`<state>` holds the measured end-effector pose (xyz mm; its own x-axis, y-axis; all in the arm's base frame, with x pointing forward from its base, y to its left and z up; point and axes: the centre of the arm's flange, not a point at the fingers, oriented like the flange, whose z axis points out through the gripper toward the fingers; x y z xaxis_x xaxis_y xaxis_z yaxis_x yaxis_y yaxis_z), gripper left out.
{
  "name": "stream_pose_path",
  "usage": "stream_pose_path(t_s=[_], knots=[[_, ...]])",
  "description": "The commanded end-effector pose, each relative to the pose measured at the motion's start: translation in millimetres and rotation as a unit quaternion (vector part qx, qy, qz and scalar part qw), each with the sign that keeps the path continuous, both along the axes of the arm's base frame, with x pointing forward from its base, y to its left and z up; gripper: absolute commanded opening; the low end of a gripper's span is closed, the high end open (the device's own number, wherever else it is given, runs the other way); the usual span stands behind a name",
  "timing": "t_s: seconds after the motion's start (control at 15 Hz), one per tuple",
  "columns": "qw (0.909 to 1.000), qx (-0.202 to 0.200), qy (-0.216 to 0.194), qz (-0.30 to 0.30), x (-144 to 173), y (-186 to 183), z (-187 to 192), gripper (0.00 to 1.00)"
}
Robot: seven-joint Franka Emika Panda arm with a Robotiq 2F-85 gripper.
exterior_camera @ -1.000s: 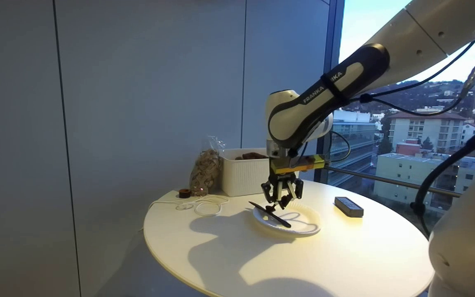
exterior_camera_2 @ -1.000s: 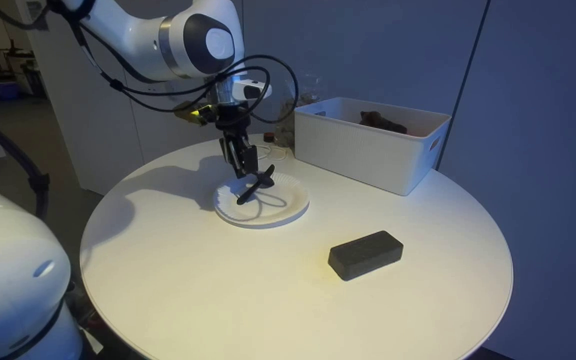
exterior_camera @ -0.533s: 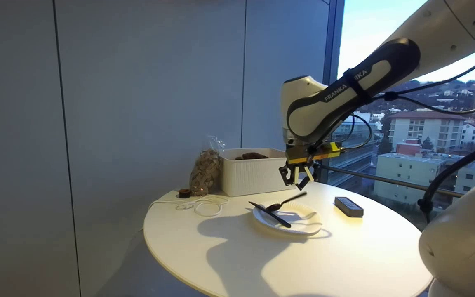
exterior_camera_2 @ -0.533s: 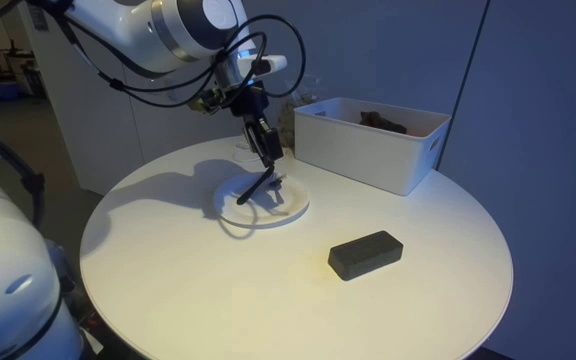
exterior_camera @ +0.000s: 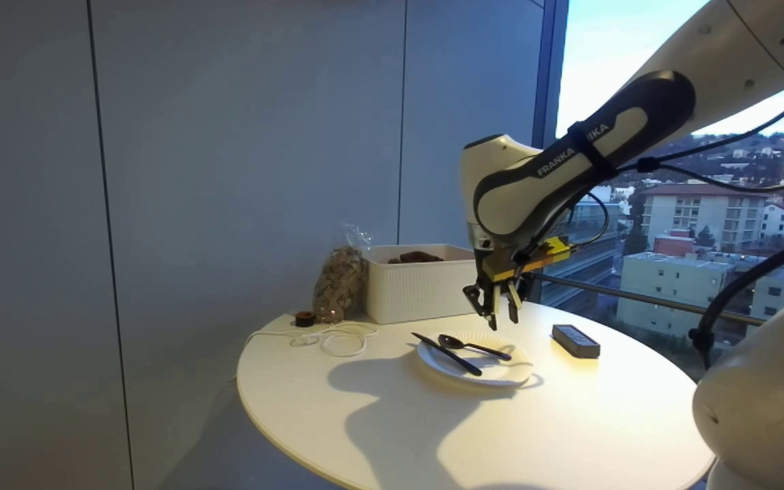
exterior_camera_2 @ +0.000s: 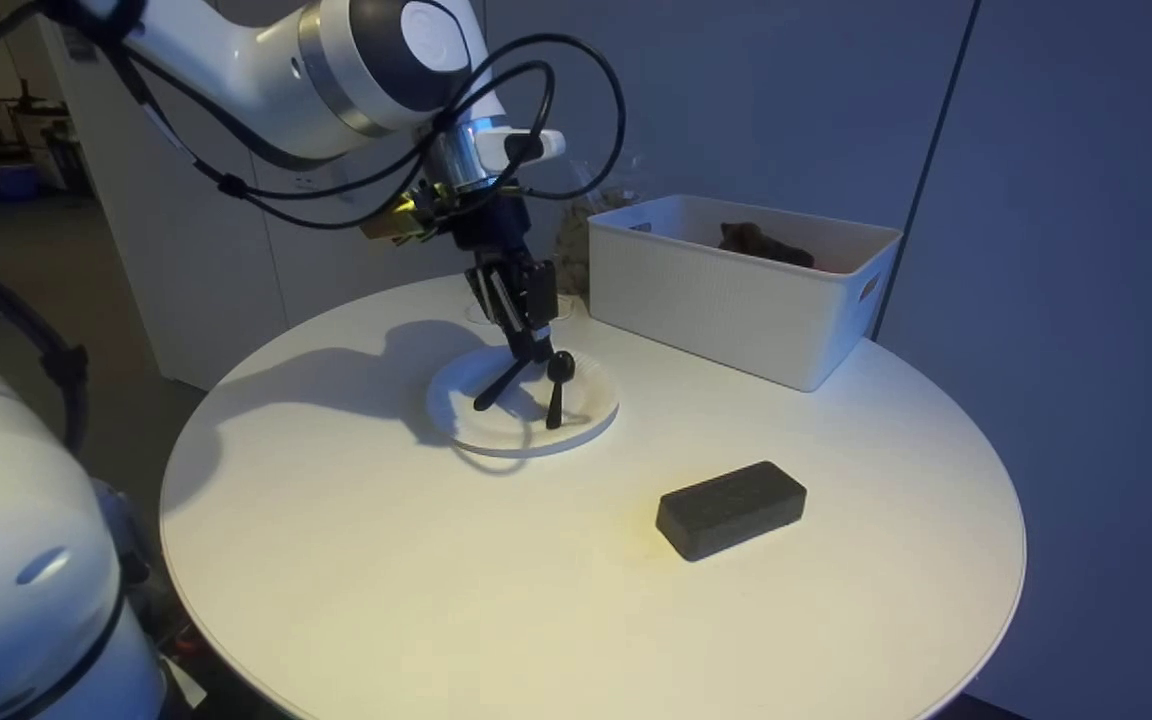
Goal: Put the spoon on the right side of the table then put the knife on the left.
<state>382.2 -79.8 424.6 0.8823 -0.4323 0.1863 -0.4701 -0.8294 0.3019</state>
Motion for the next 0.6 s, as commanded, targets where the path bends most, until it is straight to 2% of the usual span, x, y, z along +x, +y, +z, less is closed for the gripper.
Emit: stream_pose_path(t_s=[0.0, 0.2, 0.4, 0.53], knots=[[0.9968, -0.035, 0.019, 0.069, 20, -3, -8, 0.77], [0.9879, -0.007, 0.035, 0.151, 32, -8, -22, 0.99], [0.9734, 0.019, 0.033, 0.226, 44, -6, -35, 1.00], [0.9605, 0.035, 0.034, 0.274, 52, -4, -45, 1.00]])
